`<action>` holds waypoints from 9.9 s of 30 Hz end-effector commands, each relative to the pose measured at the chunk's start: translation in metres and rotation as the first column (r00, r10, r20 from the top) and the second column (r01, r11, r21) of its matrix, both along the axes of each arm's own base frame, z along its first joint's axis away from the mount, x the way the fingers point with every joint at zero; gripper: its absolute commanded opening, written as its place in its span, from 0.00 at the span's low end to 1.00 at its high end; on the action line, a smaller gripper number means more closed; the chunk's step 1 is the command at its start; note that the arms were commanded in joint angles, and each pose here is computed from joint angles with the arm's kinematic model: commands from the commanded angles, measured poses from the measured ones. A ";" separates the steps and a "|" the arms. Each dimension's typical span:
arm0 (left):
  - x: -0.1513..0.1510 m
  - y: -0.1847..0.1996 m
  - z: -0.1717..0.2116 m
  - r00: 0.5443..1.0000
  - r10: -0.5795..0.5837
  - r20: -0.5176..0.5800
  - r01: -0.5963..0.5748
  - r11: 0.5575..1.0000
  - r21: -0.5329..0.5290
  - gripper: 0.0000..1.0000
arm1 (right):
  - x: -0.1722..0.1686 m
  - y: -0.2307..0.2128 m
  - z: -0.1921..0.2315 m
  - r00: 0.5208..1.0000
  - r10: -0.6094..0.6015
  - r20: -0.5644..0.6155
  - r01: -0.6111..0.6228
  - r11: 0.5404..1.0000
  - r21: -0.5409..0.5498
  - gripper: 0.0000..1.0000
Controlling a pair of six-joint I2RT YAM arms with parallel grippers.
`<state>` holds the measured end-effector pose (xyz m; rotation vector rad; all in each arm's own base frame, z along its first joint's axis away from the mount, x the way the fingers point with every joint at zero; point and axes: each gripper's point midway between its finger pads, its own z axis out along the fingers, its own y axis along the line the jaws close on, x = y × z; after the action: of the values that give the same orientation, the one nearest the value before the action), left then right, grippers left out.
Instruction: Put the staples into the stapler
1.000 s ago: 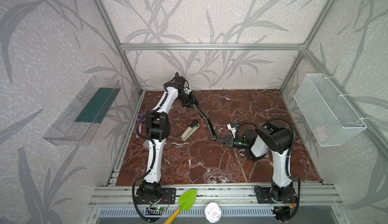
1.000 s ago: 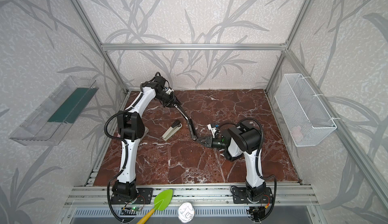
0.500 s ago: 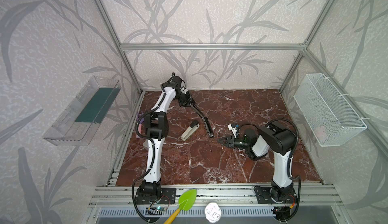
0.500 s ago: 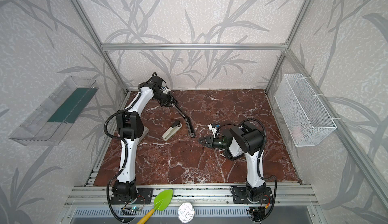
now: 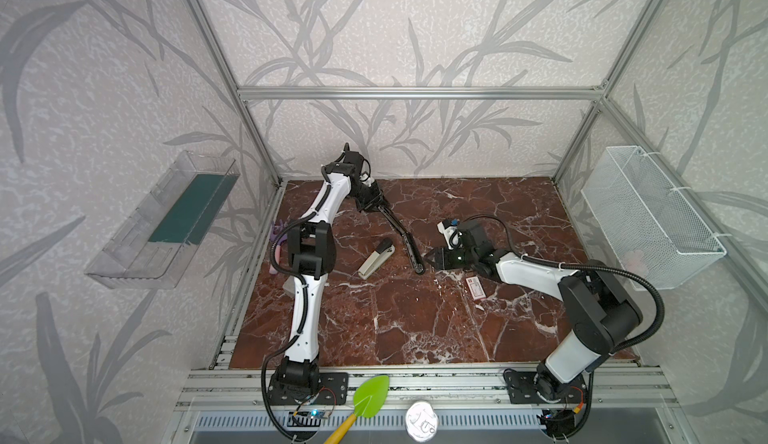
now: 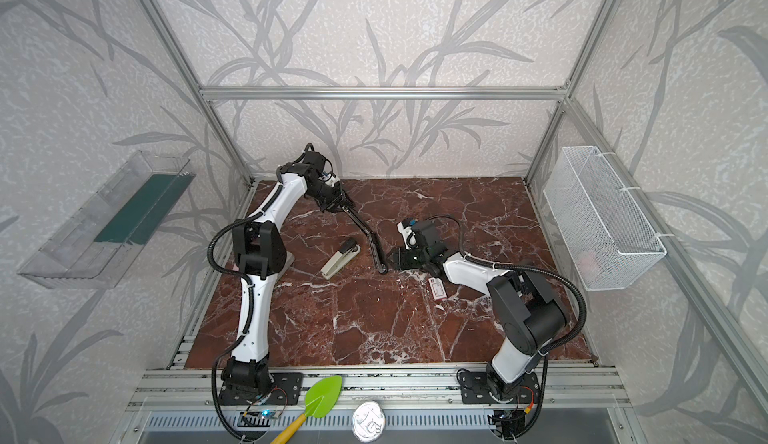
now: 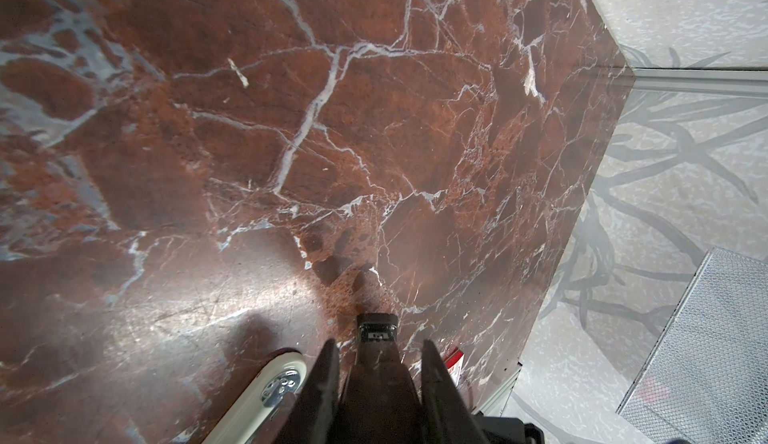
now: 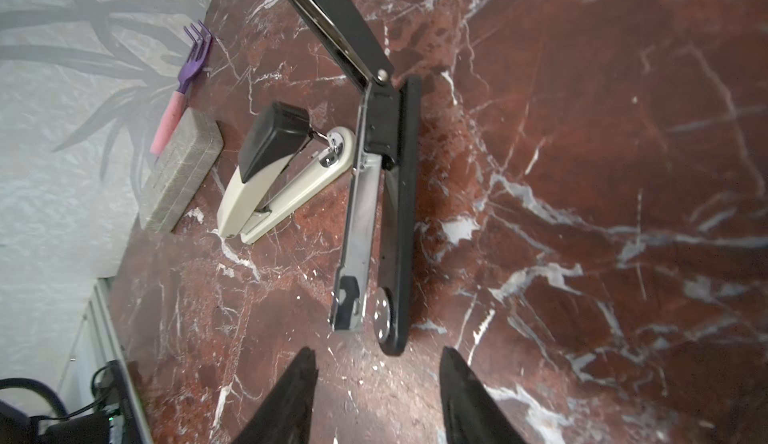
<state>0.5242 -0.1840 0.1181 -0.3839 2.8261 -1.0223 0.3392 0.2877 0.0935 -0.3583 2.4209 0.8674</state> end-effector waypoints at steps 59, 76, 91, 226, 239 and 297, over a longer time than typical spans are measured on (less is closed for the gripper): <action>0.019 0.003 0.026 0.997 0.070 0.010 -0.068 0.984 -0.166 0.12 | -0.019 0.028 -0.064 0.962 0.242 0.129 -0.134 0.825 -0.549 0.00; 0.030 0.013 -0.019 0.993 0.096 -0.065 -0.107 0.978 -0.182 0.22 | -0.029 0.027 -0.069 0.958 0.256 0.132 -0.158 0.848 -0.505 0.00; 0.041 0.027 -0.046 0.984 0.143 -0.109 -0.163 0.964 -0.210 0.42 | -0.028 0.025 -0.078 0.964 0.244 0.101 -0.167 0.859 -0.485 0.00; -0.191 -0.073 0.169 0.515 -0.551 0.656 0.218 0.825 0.522 0.00 | 0.025 0.050 0.102 0.991 0.091 -0.093 -0.019 0.809 0.588 0.29; -0.204 -0.042 0.181 0.505 -0.507 0.699 0.099 0.838 0.536 0.00 | 0.061 0.015 0.110 0.992 -0.002 -0.126 0.084 0.762 0.642 0.00; -0.248 0.054 0.084 0.604 -0.132 0.786 -0.251 0.904 0.345 0.21 | 0.110 -0.089 0.098 0.881 -0.362 -0.304 0.445 0.422 0.790 0.00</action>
<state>0.2712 -0.1675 0.2154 0.2128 2.0407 -0.5120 0.4246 0.2282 0.1789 0.5582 1.8573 1.7687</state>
